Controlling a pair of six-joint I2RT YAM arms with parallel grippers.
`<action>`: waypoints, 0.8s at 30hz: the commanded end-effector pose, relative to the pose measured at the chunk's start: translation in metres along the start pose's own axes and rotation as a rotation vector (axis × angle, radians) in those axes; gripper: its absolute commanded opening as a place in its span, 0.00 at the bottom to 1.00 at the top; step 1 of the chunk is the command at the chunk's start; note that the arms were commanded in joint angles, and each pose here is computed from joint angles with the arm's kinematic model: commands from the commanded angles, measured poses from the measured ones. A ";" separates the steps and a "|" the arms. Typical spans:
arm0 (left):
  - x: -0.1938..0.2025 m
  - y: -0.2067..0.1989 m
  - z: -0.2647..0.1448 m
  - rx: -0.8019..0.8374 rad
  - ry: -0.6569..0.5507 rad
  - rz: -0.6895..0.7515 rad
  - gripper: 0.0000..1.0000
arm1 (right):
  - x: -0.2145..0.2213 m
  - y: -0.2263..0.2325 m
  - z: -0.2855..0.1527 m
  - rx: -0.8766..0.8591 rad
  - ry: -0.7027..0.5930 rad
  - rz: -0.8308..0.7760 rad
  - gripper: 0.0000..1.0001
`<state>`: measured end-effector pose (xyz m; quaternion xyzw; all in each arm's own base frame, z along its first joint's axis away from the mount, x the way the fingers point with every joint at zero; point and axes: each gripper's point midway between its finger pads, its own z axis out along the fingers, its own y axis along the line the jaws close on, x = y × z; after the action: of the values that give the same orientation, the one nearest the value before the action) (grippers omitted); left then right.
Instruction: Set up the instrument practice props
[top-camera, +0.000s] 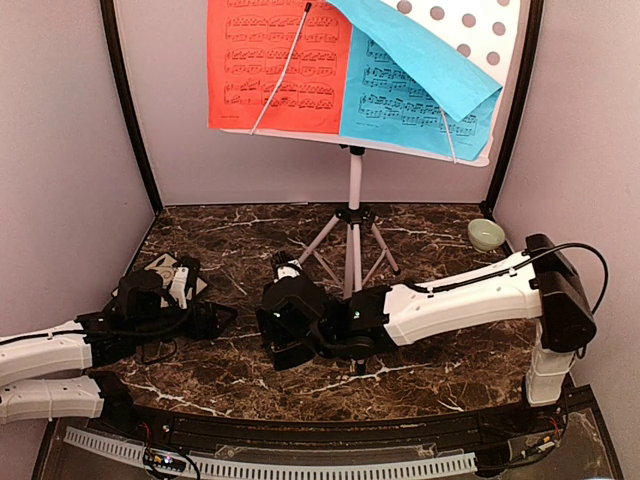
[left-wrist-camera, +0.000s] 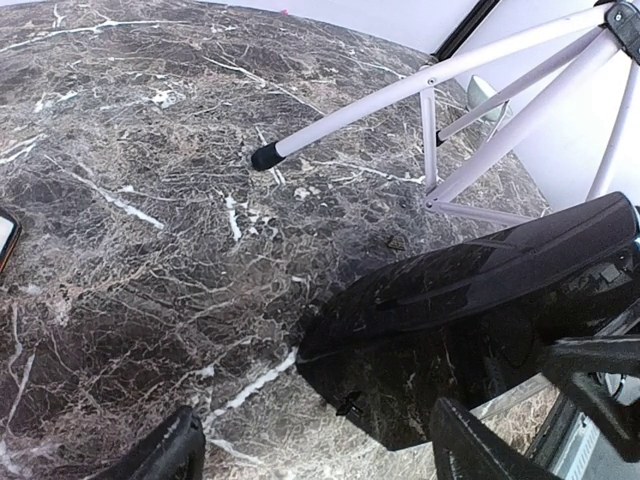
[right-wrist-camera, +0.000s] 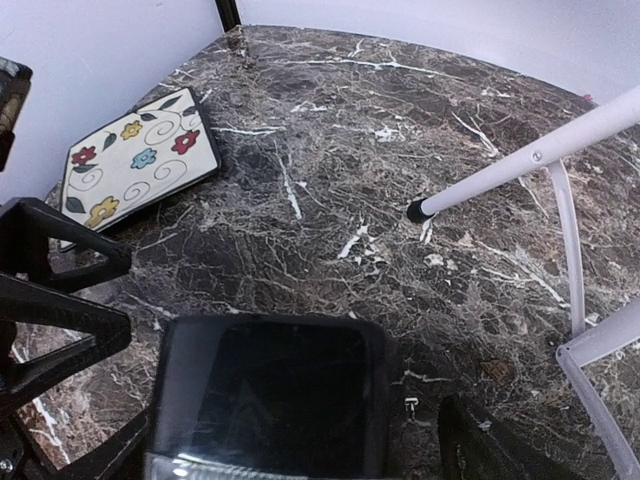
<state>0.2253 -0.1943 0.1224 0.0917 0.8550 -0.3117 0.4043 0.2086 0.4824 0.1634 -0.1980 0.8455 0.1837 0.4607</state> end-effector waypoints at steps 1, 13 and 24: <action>-0.008 -0.005 -0.004 0.006 -0.001 0.042 0.82 | 0.003 0.003 0.010 0.034 -0.025 -0.004 0.85; -0.005 -0.010 0.002 0.022 0.051 0.076 0.85 | 0.018 -0.013 0.023 0.096 -0.004 -0.004 0.65; 0.001 -0.053 -0.005 0.183 0.051 0.202 0.73 | -0.065 -0.007 -0.029 -0.143 -0.148 0.019 0.33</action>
<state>0.2077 -0.2183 0.1234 0.1798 0.8494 -0.3234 0.3763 0.2161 0.4649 0.1383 -0.2312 0.8505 0.1610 0.4442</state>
